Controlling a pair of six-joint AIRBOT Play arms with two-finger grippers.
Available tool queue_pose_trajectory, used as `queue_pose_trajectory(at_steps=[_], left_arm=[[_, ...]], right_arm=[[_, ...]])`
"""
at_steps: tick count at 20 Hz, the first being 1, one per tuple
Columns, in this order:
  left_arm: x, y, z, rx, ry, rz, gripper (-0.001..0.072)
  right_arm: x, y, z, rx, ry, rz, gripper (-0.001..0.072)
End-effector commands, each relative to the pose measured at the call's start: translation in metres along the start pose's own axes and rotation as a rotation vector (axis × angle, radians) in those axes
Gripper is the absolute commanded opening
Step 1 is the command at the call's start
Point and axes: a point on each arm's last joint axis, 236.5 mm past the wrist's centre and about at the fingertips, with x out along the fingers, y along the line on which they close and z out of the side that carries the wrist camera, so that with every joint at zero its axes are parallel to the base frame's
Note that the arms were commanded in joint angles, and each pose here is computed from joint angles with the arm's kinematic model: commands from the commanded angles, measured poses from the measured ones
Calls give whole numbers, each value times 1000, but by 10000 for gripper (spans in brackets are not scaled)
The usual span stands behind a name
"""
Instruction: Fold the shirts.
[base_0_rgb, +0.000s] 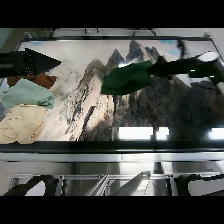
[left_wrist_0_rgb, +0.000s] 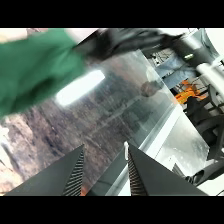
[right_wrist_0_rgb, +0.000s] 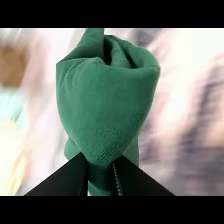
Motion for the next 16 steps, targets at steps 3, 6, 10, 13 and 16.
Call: queue_pose_trajectory(at_steps=[3,6,10,13,16], left_arm=[[0,0,0,2,2,1,291],[0,1,0,0,3,1,291],[1,3,-2,-2,11,5,291],[1,1,-5,-3,24,-5,291],[1,1,-6,-29,26,-6,291]], right_arm=[[-226,-149,39,223,-300,-531,23],[-344,-223,-11,434,-348,-845,23],[-434,-294,-117,674,-217,-1137,24],[-447,-332,-171,768,-177,-1145,24],[-452,-355,-222,867,-106,-1146,25]])
